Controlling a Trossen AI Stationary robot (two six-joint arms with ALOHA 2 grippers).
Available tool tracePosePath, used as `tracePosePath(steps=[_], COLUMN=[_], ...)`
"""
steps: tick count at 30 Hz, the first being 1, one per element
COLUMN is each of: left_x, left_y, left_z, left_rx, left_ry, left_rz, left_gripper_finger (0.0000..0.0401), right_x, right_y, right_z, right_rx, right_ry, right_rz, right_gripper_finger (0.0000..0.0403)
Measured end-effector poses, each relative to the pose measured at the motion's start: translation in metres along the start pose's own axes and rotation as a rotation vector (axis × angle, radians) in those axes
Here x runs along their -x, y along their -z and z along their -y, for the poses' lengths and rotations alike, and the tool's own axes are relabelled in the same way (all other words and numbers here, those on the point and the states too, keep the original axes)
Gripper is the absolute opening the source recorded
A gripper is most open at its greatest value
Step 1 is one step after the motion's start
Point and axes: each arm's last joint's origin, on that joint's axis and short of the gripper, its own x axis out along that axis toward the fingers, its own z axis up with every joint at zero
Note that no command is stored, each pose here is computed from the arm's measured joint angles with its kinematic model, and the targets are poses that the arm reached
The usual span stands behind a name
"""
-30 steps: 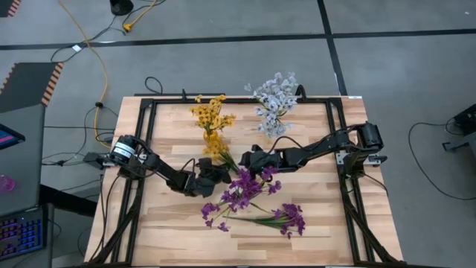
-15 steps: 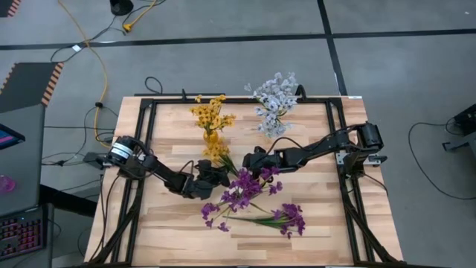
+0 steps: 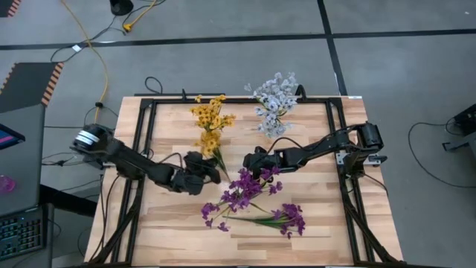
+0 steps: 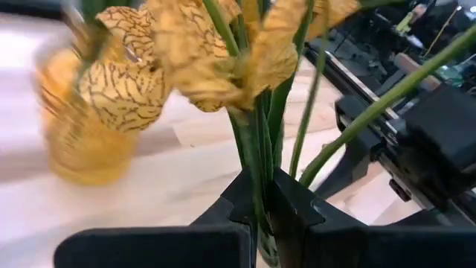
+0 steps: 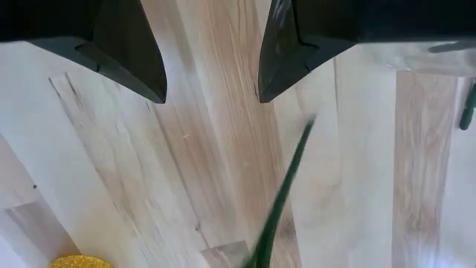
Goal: Sort flowers into vase by color
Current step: Put the yellow flowers into the yellow vase
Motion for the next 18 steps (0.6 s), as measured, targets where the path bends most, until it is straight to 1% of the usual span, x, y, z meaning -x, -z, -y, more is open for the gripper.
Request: tracePosePath(steps=[3,11,16,18], left_x=[0.015,0.049,0.063,0.067], left_y=[-0.019,-0.069,-0.094,-0.1], left_z=[-0.002,-0.005,-0.011,-0.013], left_rx=[-0.048,-0.149,-0.239,-0.257], left_ry=[-0.004,0.013,-0.037,-0.065], left_rz=[0.023,0.162,0.264,0.297], left_gripper_finger=[0.0011,0.0011,0.0011,0.0011], right_x=[0.0,0.0,0.0,0.0], right_y=[0.0,0.0,0.0,0.0], right_z=[0.0,0.0,0.0,0.0], right_rx=[0.0,0.001,0.001,0.001], right_ry=[0.001,0.002,0.002,0.002], right_rz=[0.0,0.0,0.001,0.001], right_gripper_finger=[0.0238,0.0238,0.0238,0.0238])
